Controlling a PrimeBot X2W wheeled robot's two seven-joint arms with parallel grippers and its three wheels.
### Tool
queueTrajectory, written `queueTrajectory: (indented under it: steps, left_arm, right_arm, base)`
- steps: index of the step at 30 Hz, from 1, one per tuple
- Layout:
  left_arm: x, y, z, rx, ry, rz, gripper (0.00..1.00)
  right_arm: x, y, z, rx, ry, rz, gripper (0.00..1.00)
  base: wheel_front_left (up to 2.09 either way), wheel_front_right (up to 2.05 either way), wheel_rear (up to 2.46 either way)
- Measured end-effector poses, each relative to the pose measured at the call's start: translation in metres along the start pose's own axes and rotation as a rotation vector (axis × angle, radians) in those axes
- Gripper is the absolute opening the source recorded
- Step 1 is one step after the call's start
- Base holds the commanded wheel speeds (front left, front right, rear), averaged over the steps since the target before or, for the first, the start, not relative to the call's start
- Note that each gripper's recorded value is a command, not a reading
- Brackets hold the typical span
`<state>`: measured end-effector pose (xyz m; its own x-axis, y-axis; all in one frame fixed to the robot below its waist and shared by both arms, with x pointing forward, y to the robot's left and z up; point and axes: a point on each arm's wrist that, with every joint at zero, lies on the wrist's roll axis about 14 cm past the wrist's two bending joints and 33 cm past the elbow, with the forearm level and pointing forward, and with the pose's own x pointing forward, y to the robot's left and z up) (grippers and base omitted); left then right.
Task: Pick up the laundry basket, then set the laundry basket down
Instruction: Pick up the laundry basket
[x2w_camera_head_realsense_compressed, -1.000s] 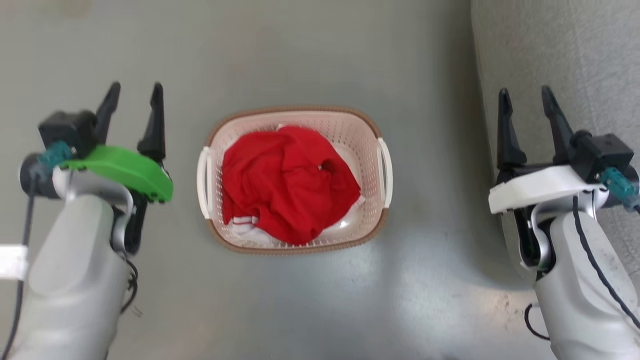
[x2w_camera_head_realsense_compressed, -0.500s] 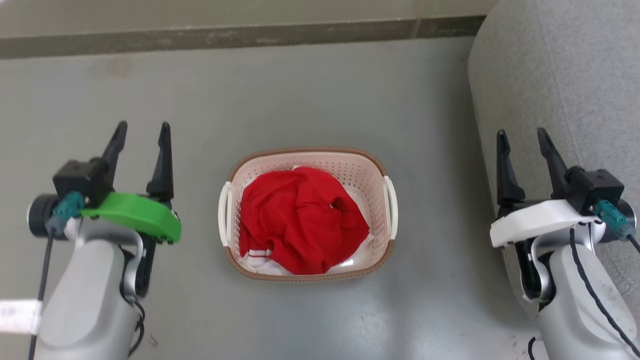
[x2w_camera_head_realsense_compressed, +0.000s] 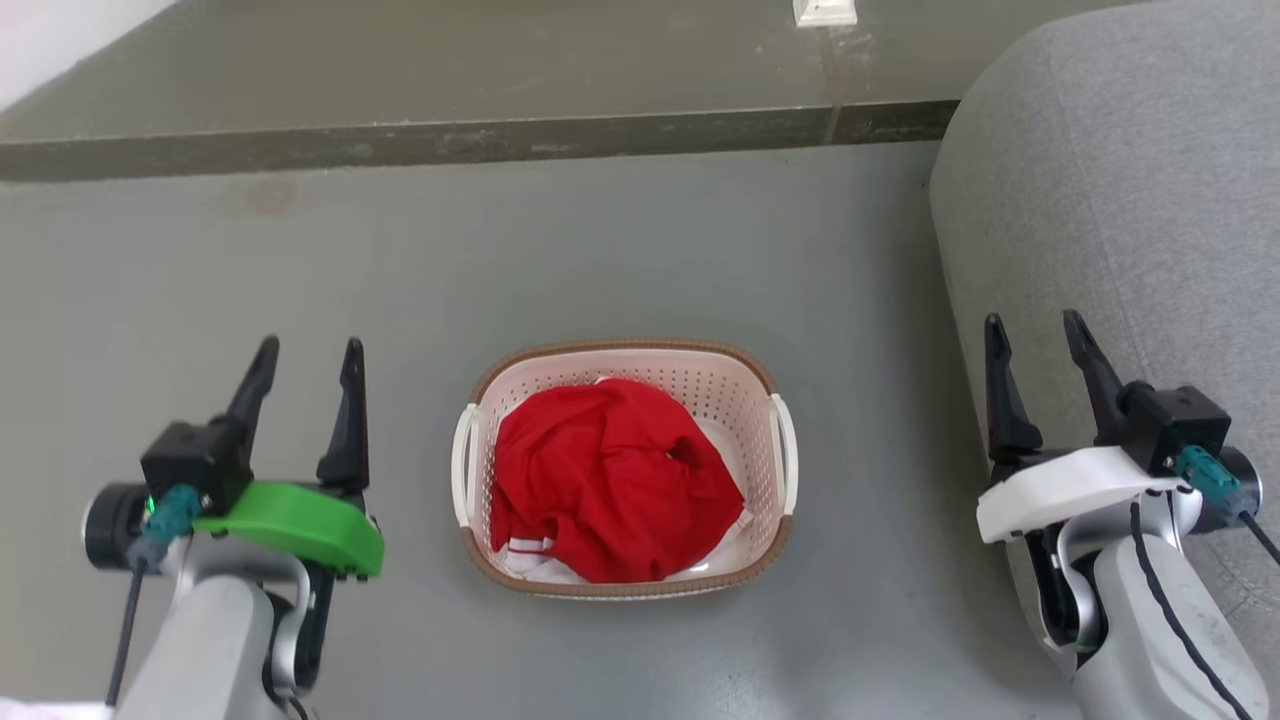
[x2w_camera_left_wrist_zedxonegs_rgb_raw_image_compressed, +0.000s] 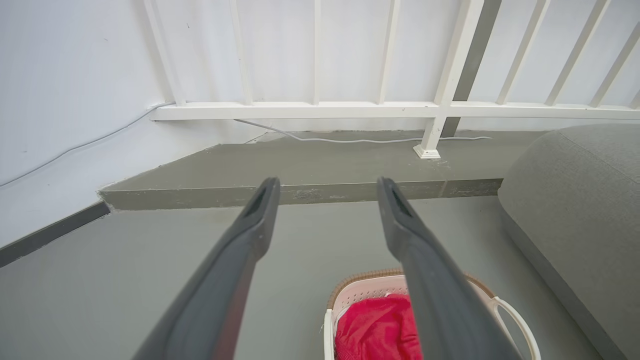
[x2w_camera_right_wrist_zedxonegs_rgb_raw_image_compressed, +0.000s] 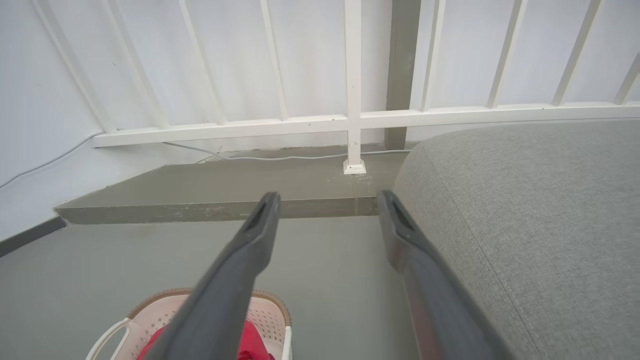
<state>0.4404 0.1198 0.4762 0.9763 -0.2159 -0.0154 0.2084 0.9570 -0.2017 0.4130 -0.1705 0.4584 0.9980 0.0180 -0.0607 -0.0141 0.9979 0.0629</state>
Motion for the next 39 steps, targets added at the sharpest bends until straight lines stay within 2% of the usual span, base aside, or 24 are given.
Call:
queueTrajectory:
  steps: [14, 39]
  left_arm:
    - [-0.032, -0.011, -0.005, -0.012, 0.014, 0.007, 1.0]
    - [-0.045, -0.011, 0.004, -0.018, -0.013, 0.02, 1.0]
  right_arm:
    - [-0.02, -0.003, 0.004, 0.0, -0.008, -0.01, 1.0]
    - [-0.026, 0.0, 0.005, -0.003, -0.01, 0.001, 1.0]
  base:
    - [0.0, 0.0, 0.0]
    - [0.0, 0.0, 0.0]
